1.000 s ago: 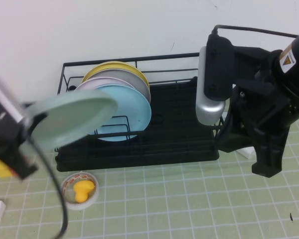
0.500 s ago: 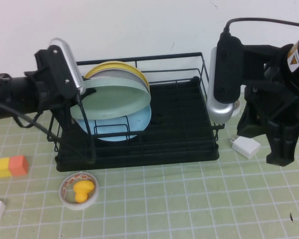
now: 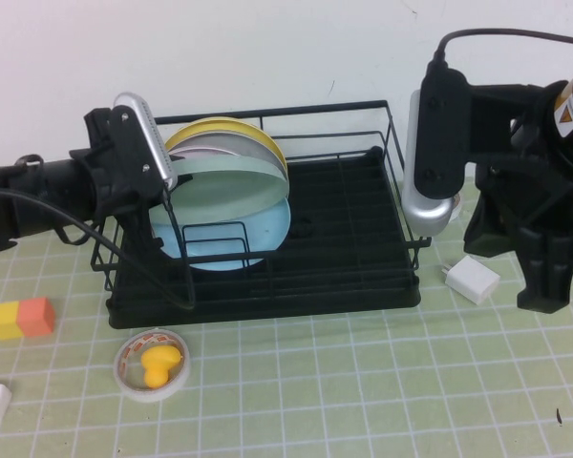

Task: Place plate on rack
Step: Place the plate on the rack

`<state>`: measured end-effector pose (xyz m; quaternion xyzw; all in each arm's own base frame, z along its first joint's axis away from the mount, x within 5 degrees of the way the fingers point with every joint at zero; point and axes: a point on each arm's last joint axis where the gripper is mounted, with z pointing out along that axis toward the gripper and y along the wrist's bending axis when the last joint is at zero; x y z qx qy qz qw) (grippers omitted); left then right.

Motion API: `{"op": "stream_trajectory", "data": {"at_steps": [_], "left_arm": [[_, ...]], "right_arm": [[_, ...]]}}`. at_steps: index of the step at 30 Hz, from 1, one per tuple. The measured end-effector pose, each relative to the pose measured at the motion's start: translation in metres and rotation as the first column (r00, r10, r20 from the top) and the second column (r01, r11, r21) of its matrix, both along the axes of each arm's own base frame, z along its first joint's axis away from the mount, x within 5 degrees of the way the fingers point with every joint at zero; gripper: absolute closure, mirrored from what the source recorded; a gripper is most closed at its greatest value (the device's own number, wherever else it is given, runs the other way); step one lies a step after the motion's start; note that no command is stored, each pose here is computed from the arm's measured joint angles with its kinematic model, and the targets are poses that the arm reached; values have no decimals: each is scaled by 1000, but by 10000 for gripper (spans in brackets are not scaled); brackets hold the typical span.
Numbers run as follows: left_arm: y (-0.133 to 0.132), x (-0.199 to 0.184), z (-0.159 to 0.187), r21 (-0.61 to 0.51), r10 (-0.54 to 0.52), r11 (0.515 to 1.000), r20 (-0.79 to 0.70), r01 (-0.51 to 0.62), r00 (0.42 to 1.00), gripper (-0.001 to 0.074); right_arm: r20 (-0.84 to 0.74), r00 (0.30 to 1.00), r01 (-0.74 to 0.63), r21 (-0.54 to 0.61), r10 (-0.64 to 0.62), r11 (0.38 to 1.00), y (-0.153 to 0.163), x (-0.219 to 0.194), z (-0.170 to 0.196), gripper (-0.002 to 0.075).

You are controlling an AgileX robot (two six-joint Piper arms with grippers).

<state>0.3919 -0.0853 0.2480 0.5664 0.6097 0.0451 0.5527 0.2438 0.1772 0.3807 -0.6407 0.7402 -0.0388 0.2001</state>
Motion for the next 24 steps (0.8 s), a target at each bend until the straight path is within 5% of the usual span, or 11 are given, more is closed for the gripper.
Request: {"op": "stream_trajectory", "data": {"at_steps": [14, 24], "left_arm": [[-1, -12, 30, 2, -39, 999, 93, 39, 995, 624], [3, -22, 2, 0, 6, 1000, -19, -6, 1000, 624]], "right_arm": [[10, 1000, 3, -13, -3, 1000, -1, 1, 0, 725], [9, 1000, 10, -11, -10, 1000, -1, 1, 0, 725]]}}
